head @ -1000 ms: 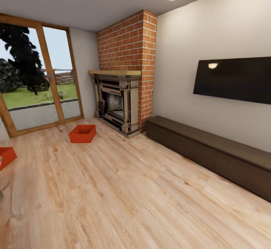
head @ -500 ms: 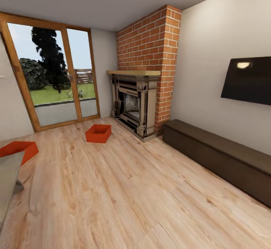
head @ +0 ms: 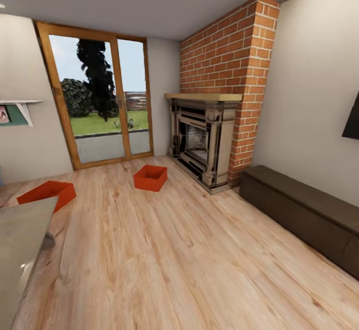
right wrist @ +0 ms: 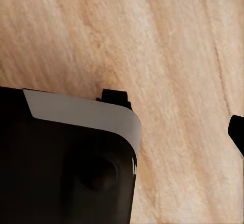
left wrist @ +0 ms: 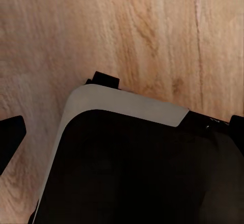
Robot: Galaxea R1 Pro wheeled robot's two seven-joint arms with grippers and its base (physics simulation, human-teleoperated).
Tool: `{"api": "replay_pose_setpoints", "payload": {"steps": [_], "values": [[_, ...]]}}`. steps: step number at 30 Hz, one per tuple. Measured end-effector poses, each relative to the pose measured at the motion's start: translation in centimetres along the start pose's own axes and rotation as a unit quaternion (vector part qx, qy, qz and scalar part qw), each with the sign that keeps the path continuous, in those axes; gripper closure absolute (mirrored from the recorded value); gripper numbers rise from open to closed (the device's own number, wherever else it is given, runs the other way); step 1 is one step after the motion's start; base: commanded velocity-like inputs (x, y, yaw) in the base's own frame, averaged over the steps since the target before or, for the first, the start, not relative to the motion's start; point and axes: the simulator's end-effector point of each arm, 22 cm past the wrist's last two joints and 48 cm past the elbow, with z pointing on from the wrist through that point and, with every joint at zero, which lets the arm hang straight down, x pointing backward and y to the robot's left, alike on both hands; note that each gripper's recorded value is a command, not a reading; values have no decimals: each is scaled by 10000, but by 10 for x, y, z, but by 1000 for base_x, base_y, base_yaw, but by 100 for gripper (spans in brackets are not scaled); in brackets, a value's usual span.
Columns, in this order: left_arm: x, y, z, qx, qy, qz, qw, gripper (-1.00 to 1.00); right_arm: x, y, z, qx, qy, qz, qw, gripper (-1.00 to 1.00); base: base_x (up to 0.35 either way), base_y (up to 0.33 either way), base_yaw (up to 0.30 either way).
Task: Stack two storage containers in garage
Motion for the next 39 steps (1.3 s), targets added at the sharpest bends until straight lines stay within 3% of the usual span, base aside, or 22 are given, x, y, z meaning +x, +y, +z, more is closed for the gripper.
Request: {"api": "replay_pose_setpoints", "payload": {"steps": [39], "values": [[0, 0, 0, 0, 2, -1, 10000, -100, 0, 0, 0, 0, -1, 1, 10000, -100, 323, 0, 263]]}}
